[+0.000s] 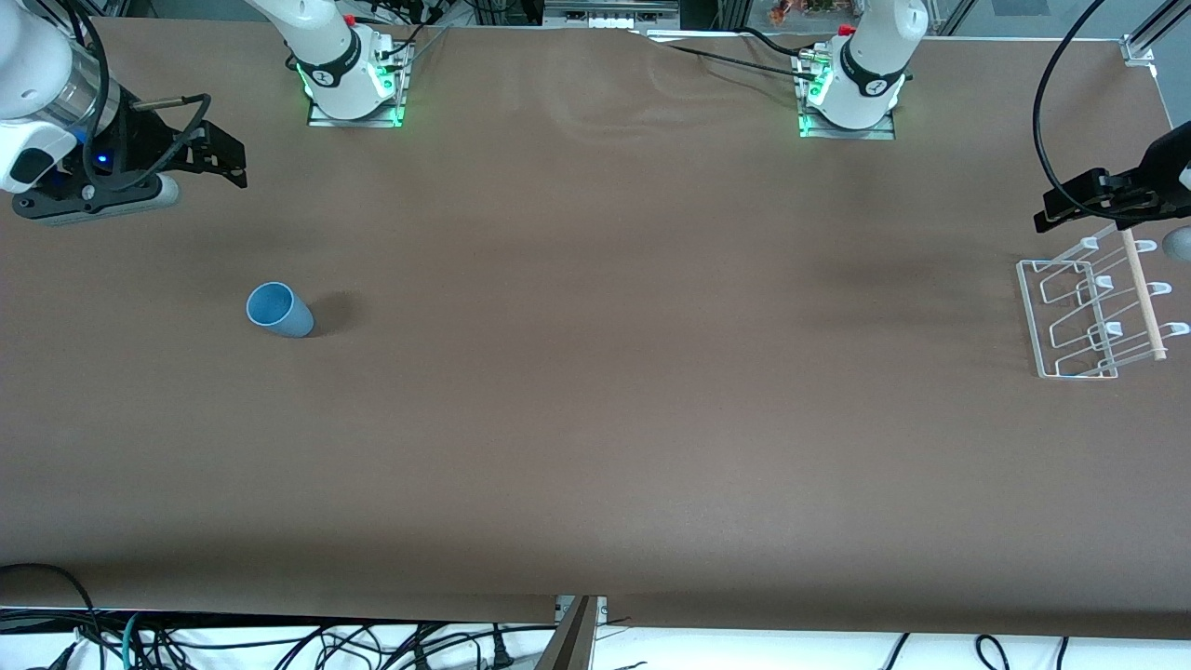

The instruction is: Transfer cup to left arm and place on rack

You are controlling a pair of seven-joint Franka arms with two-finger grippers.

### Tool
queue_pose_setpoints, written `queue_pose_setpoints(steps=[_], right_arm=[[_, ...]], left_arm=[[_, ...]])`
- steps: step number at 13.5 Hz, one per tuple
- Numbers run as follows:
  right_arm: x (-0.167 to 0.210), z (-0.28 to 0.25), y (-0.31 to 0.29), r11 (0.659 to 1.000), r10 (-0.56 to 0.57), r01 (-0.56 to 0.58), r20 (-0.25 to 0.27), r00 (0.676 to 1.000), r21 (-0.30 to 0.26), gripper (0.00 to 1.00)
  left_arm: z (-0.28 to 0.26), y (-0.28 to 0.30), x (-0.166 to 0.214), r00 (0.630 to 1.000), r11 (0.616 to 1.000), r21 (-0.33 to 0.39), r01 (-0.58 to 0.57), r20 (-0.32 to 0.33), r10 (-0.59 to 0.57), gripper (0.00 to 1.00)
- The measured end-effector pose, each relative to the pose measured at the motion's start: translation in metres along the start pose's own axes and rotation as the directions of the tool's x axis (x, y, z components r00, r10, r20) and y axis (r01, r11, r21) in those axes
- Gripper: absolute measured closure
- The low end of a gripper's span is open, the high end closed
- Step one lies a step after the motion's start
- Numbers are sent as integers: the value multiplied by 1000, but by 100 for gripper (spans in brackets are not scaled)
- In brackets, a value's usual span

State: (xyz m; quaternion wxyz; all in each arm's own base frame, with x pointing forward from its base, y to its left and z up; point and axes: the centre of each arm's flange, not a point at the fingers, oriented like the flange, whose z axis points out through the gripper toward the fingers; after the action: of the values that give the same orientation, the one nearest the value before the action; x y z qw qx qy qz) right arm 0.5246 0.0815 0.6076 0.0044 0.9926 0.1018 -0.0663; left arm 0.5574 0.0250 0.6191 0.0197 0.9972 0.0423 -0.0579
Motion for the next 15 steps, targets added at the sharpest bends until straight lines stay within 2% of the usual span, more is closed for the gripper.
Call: queue_pose_setpoints(steps=[15], right_arm=[[-4,3,5,1000,0,0,33,999,3,0]], left_arm=[[0,0,0,1000,1000,0,1,0,-1,0]])
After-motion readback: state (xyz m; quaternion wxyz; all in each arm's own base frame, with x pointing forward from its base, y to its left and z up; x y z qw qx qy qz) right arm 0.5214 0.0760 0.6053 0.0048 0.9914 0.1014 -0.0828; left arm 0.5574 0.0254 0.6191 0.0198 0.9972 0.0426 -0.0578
